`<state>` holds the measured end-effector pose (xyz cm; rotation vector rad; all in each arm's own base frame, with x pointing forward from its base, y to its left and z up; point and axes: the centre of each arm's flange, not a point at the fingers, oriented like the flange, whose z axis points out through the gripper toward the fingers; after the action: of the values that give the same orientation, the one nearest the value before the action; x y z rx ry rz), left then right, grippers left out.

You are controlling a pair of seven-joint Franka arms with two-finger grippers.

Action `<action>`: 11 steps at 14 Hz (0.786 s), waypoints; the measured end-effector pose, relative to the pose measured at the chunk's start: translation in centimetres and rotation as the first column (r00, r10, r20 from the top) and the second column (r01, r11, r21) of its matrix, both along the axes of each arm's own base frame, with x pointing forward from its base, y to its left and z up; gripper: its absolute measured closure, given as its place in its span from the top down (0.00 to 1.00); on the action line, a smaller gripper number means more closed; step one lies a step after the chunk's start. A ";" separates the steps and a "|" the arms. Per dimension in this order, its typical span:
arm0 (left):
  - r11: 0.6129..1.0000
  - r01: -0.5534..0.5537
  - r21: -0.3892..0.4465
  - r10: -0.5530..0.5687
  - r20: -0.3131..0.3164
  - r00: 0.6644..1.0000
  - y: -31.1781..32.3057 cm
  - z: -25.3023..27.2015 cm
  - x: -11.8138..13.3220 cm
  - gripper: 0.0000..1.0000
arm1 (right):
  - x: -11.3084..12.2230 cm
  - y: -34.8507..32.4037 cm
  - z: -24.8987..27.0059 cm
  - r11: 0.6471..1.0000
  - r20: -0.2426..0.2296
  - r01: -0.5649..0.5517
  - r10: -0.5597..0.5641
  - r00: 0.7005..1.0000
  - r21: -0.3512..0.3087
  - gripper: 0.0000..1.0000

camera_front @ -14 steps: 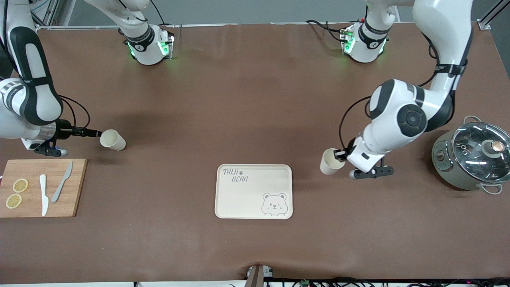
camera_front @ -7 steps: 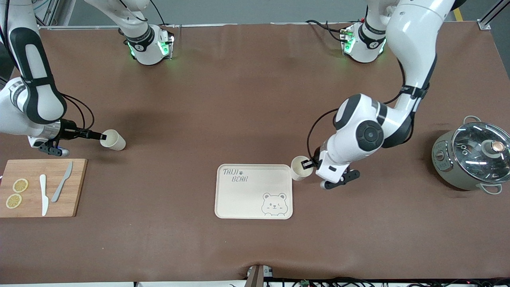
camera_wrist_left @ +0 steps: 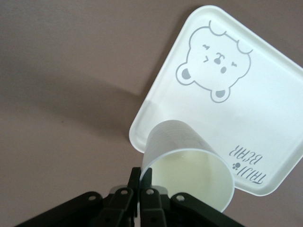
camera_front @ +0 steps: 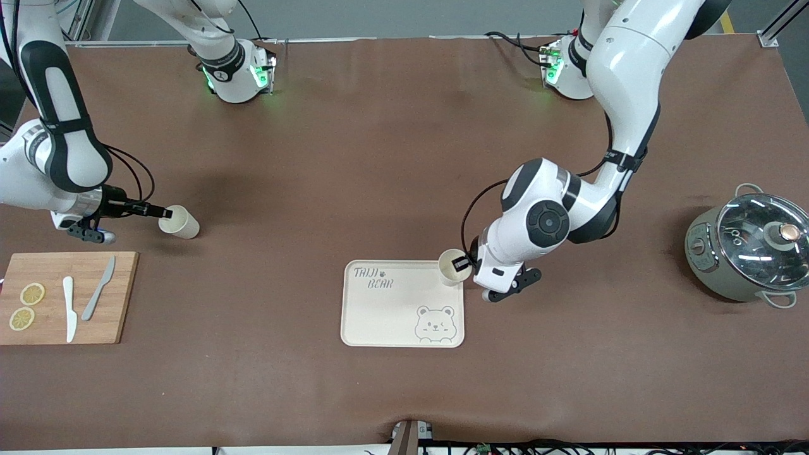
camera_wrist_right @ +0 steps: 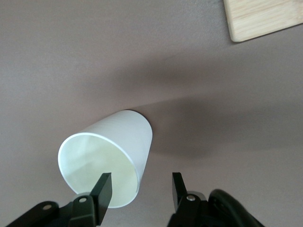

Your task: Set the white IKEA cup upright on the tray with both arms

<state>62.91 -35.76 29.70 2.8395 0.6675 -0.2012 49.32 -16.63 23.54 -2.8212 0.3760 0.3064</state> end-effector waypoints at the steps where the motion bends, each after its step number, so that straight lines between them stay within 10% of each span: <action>1: 1.000 -0.010 -0.009 0.010 0.010 1.000 -0.2 -0.3 0.4 0.03 | -0.1 0.0 -0.2 1.000 0.004 0.003 -0.003 1.000 -0.004 0.59; 7: 0.998 -0.058 -0.022 0.059 0.049 0.997 0.9 -4.3 2.2 0.03 | -0.8 0.5 -1.2 1.000 0.016 0.014 -0.014 1.000 0.000 0.38; 11: 0.998 -0.054 -0.017 0.054 0.049 0.997 0.5 -5.2 2.0 0.03 | -0.8 0.6 -1.2 1.000 0.027 0.012 -0.012 1.000 0.014 0.02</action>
<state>64.93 -35.27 24.47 2.7982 0.7280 -0.1265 48.55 -16.05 22.36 -2.8059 0.3836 0.2671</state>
